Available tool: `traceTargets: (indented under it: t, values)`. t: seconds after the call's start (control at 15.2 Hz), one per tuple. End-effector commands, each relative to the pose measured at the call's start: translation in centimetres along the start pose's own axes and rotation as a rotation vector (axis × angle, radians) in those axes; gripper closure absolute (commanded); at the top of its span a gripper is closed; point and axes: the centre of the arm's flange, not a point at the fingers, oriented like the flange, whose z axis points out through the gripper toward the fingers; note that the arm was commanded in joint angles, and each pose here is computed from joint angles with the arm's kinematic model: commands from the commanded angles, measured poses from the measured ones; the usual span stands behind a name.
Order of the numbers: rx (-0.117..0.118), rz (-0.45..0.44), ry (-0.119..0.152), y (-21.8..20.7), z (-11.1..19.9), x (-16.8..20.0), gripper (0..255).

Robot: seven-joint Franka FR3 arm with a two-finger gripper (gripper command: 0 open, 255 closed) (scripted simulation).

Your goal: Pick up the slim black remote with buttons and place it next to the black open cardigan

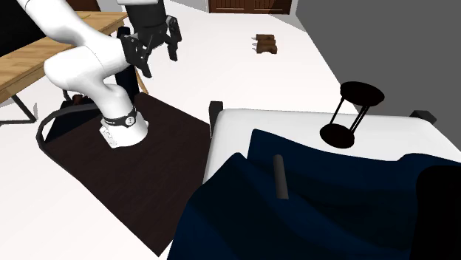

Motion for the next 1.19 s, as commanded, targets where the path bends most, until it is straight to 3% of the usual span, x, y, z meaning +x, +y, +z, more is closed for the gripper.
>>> traceTargets:
  t: [0.0,1.12]
  values:
    - [0.0,0.0,0.0,0.0,0.0,0.0,0]
    - [0.059,0.451,-0.027,-8.6,14.6,14.2,0]
